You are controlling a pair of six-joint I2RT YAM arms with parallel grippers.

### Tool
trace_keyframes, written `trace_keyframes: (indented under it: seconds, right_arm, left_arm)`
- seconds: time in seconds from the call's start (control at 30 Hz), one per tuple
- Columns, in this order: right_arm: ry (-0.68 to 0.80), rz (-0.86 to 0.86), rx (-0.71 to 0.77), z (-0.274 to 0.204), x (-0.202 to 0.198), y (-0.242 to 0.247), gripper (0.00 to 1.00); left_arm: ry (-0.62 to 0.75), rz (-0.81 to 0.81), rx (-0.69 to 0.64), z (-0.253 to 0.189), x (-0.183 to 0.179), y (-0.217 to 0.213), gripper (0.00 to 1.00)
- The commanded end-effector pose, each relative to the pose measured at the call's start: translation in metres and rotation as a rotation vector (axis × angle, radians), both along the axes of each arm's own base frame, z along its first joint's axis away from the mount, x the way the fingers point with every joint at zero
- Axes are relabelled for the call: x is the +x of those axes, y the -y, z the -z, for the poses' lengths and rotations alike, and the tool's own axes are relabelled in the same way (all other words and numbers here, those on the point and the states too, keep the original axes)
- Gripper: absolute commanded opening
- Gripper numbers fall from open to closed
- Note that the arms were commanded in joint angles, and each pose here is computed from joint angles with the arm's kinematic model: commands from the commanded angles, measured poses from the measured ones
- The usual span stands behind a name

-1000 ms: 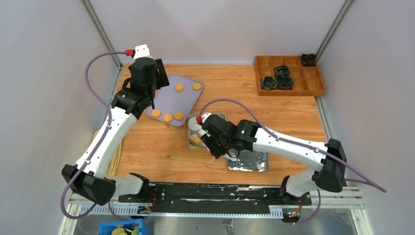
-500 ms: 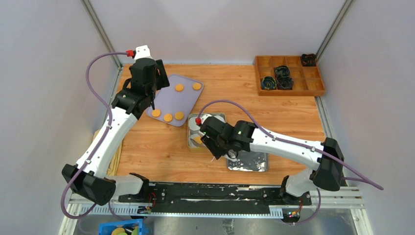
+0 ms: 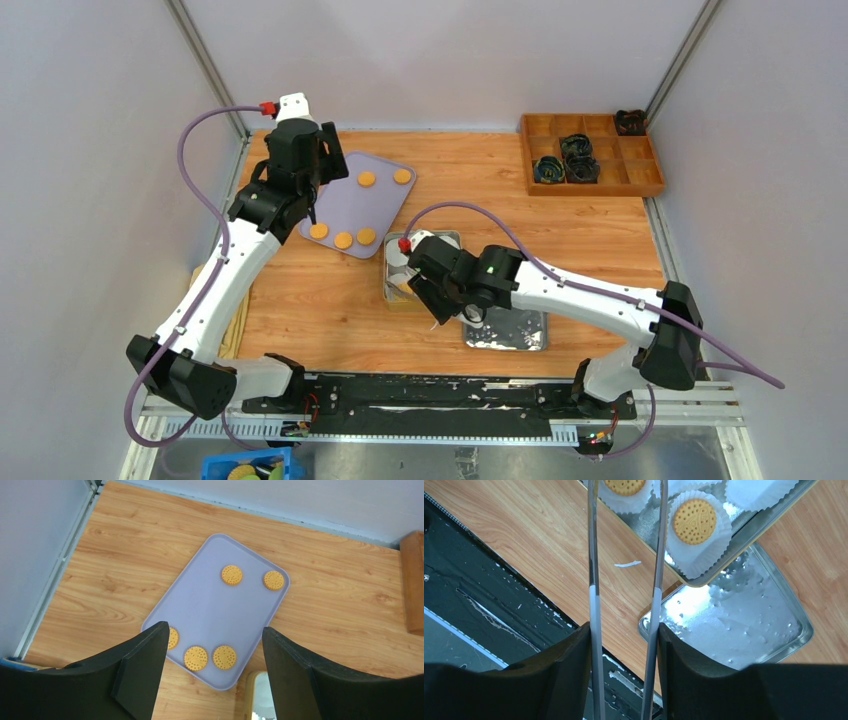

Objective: Pack the cookies

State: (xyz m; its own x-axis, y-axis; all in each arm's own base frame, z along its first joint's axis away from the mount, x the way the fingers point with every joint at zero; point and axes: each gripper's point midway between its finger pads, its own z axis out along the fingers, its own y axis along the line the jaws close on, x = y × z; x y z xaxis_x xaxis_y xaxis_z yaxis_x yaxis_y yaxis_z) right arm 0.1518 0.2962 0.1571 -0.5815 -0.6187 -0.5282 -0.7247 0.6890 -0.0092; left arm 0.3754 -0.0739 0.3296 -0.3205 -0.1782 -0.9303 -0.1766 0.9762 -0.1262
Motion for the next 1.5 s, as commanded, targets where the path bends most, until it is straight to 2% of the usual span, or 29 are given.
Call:
trace_keyframes:
  seconds: [0.0, 0.2, 0.37, 0.6, 1.03, 1.23, 1.47]
  right_arm:
    - [0.042, 0.004, 0.05, -0.021, 0.003, -0.008, 0.52]
    - [0.093, 0.015, 0.051, -0.031, 0.012, -0.006, 0.51]
    - [0.235, 0.028, 0.05, -0.062, 0.038, -0.007, 0.5]
    - [0.302, 0.062, 0.069, -0.074, 0.082, -0.028, 0.51]
    - [0.272, 0.115, 0.065, -0.025, 0.208, -0.079, 0.46]
    - [0.226, 0.124, 0.109, -0.009, 0.237, -0.092, 0.45]
    - [0.187, 0.127, 0.156, 0.007, 0.262, -0.106, 0.5]
  left_arm:
    - [0.035, 0.006, -0.009, -0.012, -0.003, -0.003, 0.75]
    - [0.045, 0.009, -0.012, -0.016, -0.004, -0.002, 0.75]
    - [0.051, 0.011, -0.015, -0.018, -0.004, -0.002, 0.75]
    - [0.063, 0.009, -0.018, -0.02, -0.003, -0.002, 0.75]
    - [0.092, -0.014, -0.002, -0.031, -0.004, -0.008, 0.75]
    - [0.094, -0.04, 0.019, -0.031, -0.004, -0.014, 0.75]
    - [0.085, -0.038, 0.021, -0.028, -0.001, -0.013, 0.75]
